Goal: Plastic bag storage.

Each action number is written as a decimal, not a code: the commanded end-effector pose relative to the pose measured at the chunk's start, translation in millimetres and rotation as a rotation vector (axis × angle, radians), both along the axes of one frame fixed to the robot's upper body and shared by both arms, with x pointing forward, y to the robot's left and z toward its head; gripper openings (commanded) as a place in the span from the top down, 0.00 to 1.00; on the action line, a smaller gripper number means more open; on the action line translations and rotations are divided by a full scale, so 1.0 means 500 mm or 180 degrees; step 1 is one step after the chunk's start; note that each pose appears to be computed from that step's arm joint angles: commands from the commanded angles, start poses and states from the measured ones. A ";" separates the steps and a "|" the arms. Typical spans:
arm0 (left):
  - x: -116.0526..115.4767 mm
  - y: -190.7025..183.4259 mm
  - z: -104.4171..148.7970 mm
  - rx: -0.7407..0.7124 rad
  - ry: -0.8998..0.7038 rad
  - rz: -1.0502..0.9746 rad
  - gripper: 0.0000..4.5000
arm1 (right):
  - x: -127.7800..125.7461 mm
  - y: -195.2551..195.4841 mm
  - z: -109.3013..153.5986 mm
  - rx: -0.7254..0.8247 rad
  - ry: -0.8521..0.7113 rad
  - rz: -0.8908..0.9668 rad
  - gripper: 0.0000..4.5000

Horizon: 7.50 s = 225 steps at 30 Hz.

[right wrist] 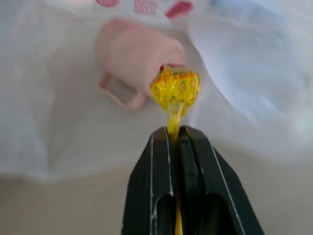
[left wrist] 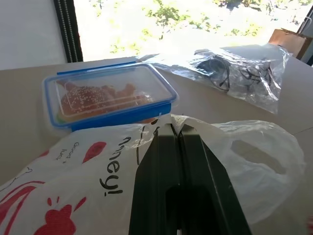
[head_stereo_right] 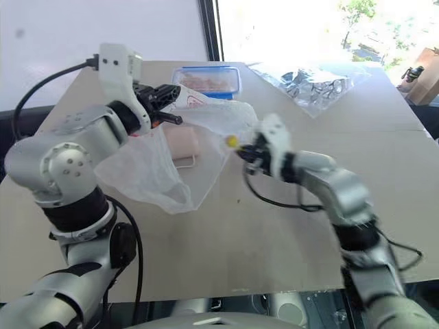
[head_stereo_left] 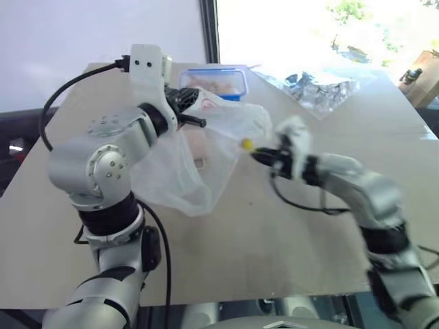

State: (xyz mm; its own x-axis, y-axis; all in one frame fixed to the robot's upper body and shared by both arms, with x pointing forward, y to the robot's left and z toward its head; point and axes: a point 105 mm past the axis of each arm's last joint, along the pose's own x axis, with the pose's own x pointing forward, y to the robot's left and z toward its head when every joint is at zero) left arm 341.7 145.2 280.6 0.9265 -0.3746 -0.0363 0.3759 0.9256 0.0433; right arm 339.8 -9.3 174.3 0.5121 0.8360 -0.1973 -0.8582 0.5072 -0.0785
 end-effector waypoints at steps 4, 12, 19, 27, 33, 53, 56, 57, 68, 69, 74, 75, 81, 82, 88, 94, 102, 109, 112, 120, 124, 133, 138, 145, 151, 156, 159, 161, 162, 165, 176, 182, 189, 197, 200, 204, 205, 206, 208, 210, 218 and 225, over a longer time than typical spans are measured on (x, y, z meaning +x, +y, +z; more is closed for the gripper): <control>-0.031 0.009 0.031 0.0031 -0.0202 0.0042 1.00 | 0.084 0.154 0.036 -0.0065 -0.0479 0.0365 0.83; -0.040 0.022 0.025 -0.0060 -0.0190 0.0226 1.00 | 0.074 0.132 0.094 0.0133 -0.1020 0.0535 0.33; -0.018 0.027 0.009 -0.0187 -0.0126 0.0245 1.00 | -0.080 -0.010 0.143 0.0321 -0.1039 0.0732 0.33; -0.005 0.012 0.008 -0.0143 -0.0128 0.0015 1.00 | -0.044 -0.096 0.170 0.0165 -0.1242 -0.0570 0.33; -0.001 -0.001 0.014 -0.0083 -0.0178 -0.0097 1.00 | -0.083 -0.046 0.144 0.0427 -0.0867 0.0071 0.33; 0.000 -0.036 -0.005 0.0037 -0.0211 -0.0269 1.00 | -0.132 -0.127 0.213 0.0411 -0.1240 0.0296 0.20; 0.004 -0.043 -0.005 0.0045 -0.0219 -0.0321 1.00 | -0.106 -0.190 0.205 0.0067 -0.1247 -0.0362 0.02; 0.005 -0.044 -0.004 0.0048 -0.0226 -0.0340 1.00 | -0.099 -0.209 0.194 -0.0045 -0.1180 -0.0533 0.02; 0.011 -0.045 0.000 0.0094 -0.0252 -0.0402 1.00 | -0.054 -0.269 0.079 -0.0187 -0.0479 -0.1241 0.23; 0.010 -0.044 0.002 0.0091 -0.0259 -0.0402 1.00 | -0.052 -0.268 0.079 -0.0178 -0.0488 -0.1242 0.32; -0.018 -0.068 0.024 -0.0370 -0.0370 -0.0887 1.00 | -0.051 -0.260 0.079 -0.0083 -0.0484 -0.1156 0.86; -0.033 -0.072 0.025 -0.0456 -0.0323 -0.1124 1.00 | -0.051 -0.258 0.077 -0.0095 -0.0487 -0.1129 0.99; -0.114 -0.056 0.057 -0.1076 -0.0118 -0.2170 0.66 | -0.043 -0.253 0.079 -0.0038 -0.0512 -0.1110 1.00; -0.133 -0.059 0.061 -0.1084 -0.0063 -0.2394 0.63 | -0.042 -0.253 0.077 -0.0050 -0.0512 -0.1110 1.00; -0.221 -0.064 0.027 -0.0763 0.0530 -0.3188 0.22 | -0.035 -0.257 0.070 -0.0050 -0.0488 -0.1161 1.00; -0.223 -0.080 -0.057 0.0799 0.0330 -0.2892 0.22 | -0.034 -0.255 0.066 -0.0036 -0.0470 -0.1178 1.00; -0.202 -0.087 -0.105 0.2193 -0.0299 -0.3344 0.22 | -0.031 -0.248 0.063 -0.0110 -0.0478 -0.1147 1.00; -0.188 -0.120 -0.027 0.1217 0.0024 -0.3636 0.22 | -0.009 -0.233 0.062 -0.0152 -0.0466 -0.1168 1.00; -0.220 -0.095 0.003 0.0203 0.1154 -0.3943 0.22 | 0.000 -0.227 0.057 -0.0176 -0.0461 -0.1180 1.00; -0.266 -0.039 -0.034 -0.0386 0.2353 -0.3645 0.22 | 0.016 -0.223 0.057 -0.0161 -0.0457 -0.1266 1.00; -0.305 -0.041 -0.106 -0.0340 0.2642 -0.3352 0.22 | 0.022 -0.213 0.063 -0.0054 -0.0419 -0.1308 1.00; -0.239 -0.088 -0.231 -0.1068 0.2819 -0.2538 0.22 | 0.012 -0.208 0.061 -0.0071 -0.0357 -0.1315 1.00; -0.240 -0.066 -0.230 -0.1645 0.2903 -0.2613 0.22 | 0.002 -0.212 0.067 -0.0096 -0.0365 -0.1331 1.00; -0.209 -0.103 -0.224 -0.1937 0.2646 -0.2535 0.22 | -0.002 -0.203 0.066 -0.0105 -0.0338 -0.1299 1.00; -0.176 -0.141 -0.224 -0.2127 0.2587 -0.2371 0.22 | -0.001 -0.198 0.066 -0.0113 -0.0332 -0.1277 1.00; -0.122 -0.169 -0.239 -0.2485 0.2617 -0.1685 0.22 | -0.005 -0.184 0.075 -0.0093 -0.0370 -0.1214 1.00; -0.102 -0.174 -0.236 -0.2834 0.2600 -0.1241 0.22 | -0.007 -0.182 0.076 -0.0092 -0.0381 -0.1206 1.00; -0.099 -0.173 -0.242 -0.2949 0.2651 -0.0936 0.22 | -0.008 -0.182 0.077 -0.0089 -0.0382 -0.1211 1.00; -0.098 -0.172 -0.245 -0.2987 0.2685 -0.0811 0.22 | -0.008 -0.182 0.076 -0.0090 -0.0382 -0.1213 1.00; -0.099 -0.164 -0.255 -0.3041 0.2774 -0.0449 0.41 | -0.010 -0.181 0.076 -0.0093 -0.0378 -0.1211 1.00; -0.123 -0.102 -0.133 -0.2484 0.1701 -0.1510 0.99 | 0.000 -0.181 0.077 -0.0027 -0.0393 -0.1214 1.00; -0.151 -0.059 -0.021 -0.1578 0.0713 -0.2067 0.99 | 0.030 -0.197 0.106 0.0416 -0.0413 -0.1447 1.00; -0.113 0.044 0.173 -0.2026 -0.0504 -0.2113 0.99 | 0.047 -0.233 0.273 0.1633 -0.0543 -0.1359 1.00; -0.048 0.149 0.300 -0.2238 -0.1331 -0.1496 0.99 | -0.004 -0.305 0.488 0.2550 -0.0816 -0.0965 1.00; -0.020 0.136 0.284 -0.1883 -0.1344 -0.1358 0.99 | -0.024 -0.326 0.515 0.2550 -0.0922 -0.0981 1.00; 0.012 0.117 0.260 -0.1631 -0.1271 -0.1303 0.99 | -0.047 -0.344 0.531 0.2496 -0.1038 -0.1061 1.00; 0.019 0.112 0.251 -0.1567 -0.1237 -0.1295 0.99 | -0.054 -0.348 0.534 0.2476 -0.1065 -0.1088 1.00; 0.025 0.106 0.242 -0.1548 -0.1186 -0.1308 0.99 | -0.061 -0.351 0.536 0.2449 -0.1090 -0.1112 1.00; 0.037 0.086 0.216 -0.1430 -0.1059 -0.1345 0.99 | -0.075 -0.357 0.538 0.2406 -0.1140 -0.1176 1.00; 0.047 0.065 0.189 -0.1353 -0.0935 -0.1372 0.99 | -0.093 -0.363 0.544 0.2400 -0.1207 -0.1232 1.00; 0.047 0.005 0.095 -0.0892 -0.0622 -0.1575 0.99 | -0.109 -0.384 0.487 0.1874 -0.1192 -0.1669 1.00; 0.008 -0.031 -0.063 -0.0519 -0.0222 -0.1570 0.99 | -0.120 -0.370 0.229 0.0553 -0.0834 -0.2109 1.00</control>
State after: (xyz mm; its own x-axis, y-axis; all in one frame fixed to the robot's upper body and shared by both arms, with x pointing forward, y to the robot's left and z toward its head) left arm 355.5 138.5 228.3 0.6661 -0.7427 0.0687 0.7438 0.6544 -0.1361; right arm 292.0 -202.9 271.6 0.9440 0.3291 0.0247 -0.3293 0.9442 0.0021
